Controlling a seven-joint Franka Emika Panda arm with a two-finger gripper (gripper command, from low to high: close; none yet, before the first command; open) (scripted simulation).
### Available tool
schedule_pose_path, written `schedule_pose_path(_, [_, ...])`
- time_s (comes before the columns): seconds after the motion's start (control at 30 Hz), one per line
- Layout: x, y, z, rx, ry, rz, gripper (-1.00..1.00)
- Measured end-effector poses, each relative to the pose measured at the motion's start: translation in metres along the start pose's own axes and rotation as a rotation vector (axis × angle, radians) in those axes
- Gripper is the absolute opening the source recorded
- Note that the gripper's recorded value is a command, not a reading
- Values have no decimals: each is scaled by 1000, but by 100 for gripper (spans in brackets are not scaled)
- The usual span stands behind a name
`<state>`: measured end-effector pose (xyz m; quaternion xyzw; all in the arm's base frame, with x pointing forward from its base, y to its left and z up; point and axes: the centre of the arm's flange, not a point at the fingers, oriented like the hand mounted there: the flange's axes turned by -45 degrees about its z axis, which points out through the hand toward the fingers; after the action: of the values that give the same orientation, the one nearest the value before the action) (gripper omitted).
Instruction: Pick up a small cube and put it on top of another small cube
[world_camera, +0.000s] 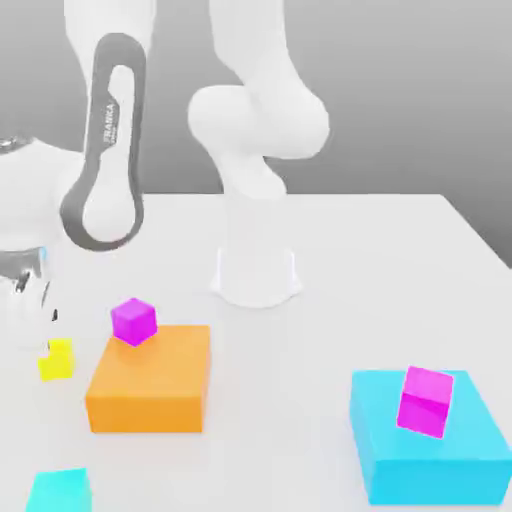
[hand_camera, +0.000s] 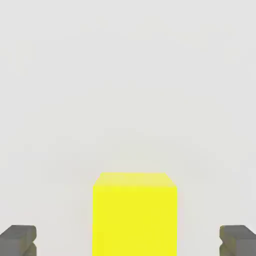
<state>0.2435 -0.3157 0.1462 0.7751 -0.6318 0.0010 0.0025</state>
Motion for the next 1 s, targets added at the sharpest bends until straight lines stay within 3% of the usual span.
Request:
schedule_pose_path(0.03, [-1,0,10,0,-1,1,0])
schedule_pose_path(0.07, [-2,1,18,1,-3,2,-100])
schedule_pose_path(0.3, [-2,1,19,1,-3,3,-100])
schedule_pose_path(0.5, [-1,0,-35,3,-2,2,-100])
schedule_pose_path(0.57, [-14,-33,-48,11,-10,-116,-100])
schedule_pose_path(0.8, [-154,-207,-94,35,-31,-832,-100])
schedule_pose_path(1.0, [-326,-278,-140,31,-28,-1422,-100])
